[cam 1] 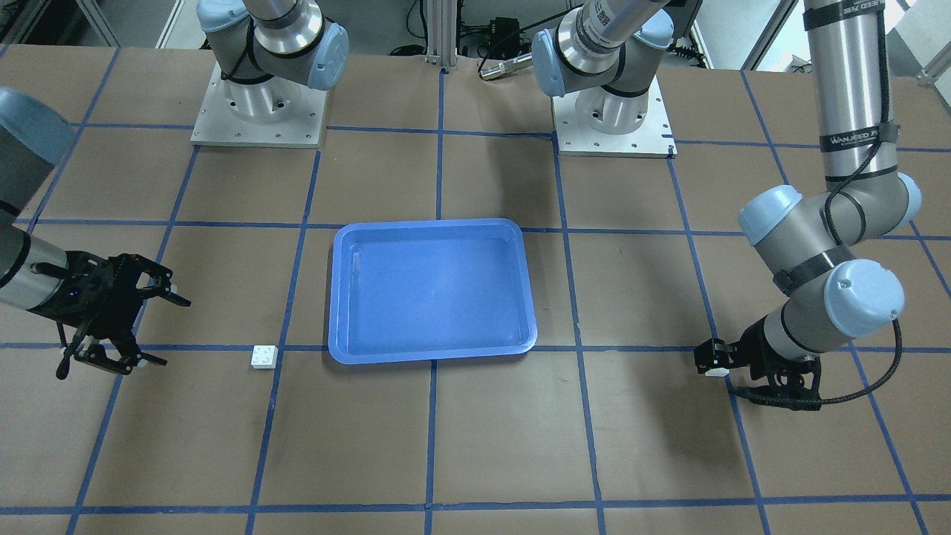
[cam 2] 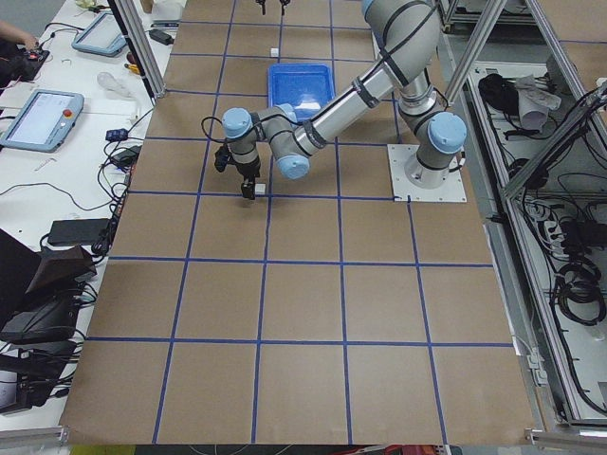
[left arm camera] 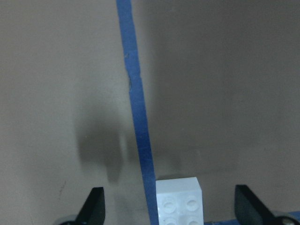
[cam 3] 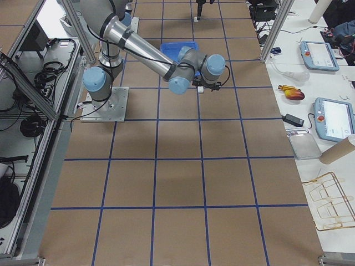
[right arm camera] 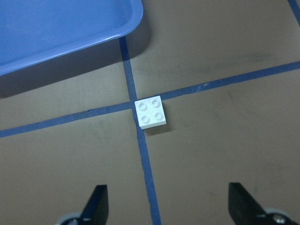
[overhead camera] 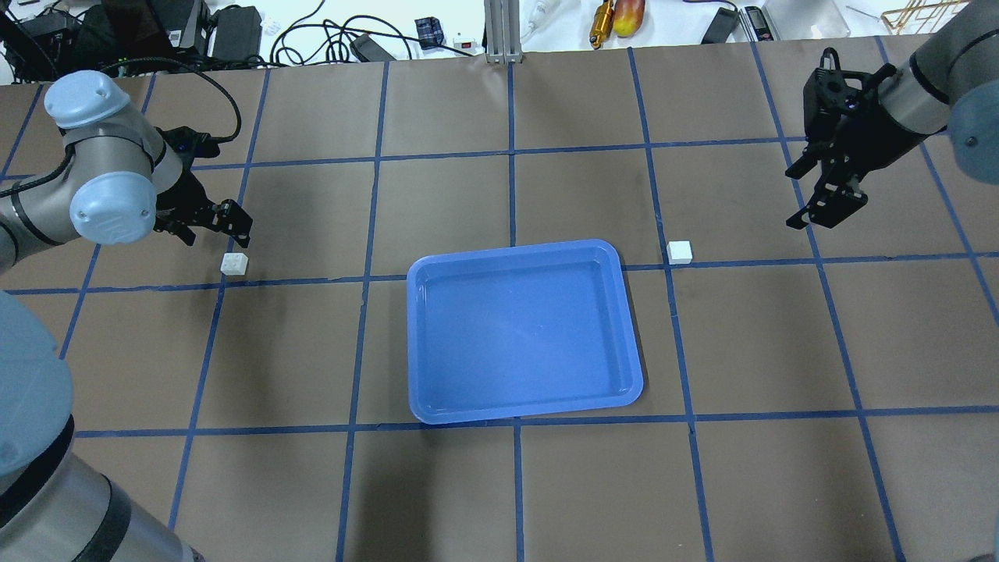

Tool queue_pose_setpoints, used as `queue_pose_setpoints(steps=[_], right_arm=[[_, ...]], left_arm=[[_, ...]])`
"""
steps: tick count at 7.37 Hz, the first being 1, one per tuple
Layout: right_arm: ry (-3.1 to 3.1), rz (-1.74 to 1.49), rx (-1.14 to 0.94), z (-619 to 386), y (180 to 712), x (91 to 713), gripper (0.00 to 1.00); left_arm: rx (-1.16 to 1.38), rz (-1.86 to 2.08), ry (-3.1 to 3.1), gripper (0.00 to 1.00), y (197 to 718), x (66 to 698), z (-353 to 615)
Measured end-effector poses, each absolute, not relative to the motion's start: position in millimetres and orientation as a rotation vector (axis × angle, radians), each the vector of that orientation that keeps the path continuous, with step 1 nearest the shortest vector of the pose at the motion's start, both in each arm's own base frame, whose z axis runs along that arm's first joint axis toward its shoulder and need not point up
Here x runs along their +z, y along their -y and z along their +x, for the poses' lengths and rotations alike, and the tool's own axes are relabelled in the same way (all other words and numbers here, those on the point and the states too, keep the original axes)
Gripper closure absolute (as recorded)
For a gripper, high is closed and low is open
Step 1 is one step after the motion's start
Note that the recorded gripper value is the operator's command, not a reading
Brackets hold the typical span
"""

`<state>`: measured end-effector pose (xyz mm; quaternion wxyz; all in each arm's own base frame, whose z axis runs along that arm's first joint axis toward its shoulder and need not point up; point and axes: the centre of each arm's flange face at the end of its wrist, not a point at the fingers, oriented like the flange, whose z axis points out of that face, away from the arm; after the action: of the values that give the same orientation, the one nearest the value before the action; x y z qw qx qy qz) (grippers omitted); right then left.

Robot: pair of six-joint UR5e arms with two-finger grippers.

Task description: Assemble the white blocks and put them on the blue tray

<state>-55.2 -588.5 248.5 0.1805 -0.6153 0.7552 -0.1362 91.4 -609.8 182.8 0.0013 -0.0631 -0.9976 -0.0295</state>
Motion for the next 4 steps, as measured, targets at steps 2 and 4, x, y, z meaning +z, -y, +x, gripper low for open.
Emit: queue_pose_setpoints(steps=[2,4], right_arm=[[-2.073,-1.702,-0.435,-48,600,207,0.07],[-2.015,-1.695,-0.412,-27,601,184,0.08]], left_arm=[[-0.114,-0.200,3.128,0.63,606,180,90],[-0.127,-0.192,3.124,0.78,605,176,90]])
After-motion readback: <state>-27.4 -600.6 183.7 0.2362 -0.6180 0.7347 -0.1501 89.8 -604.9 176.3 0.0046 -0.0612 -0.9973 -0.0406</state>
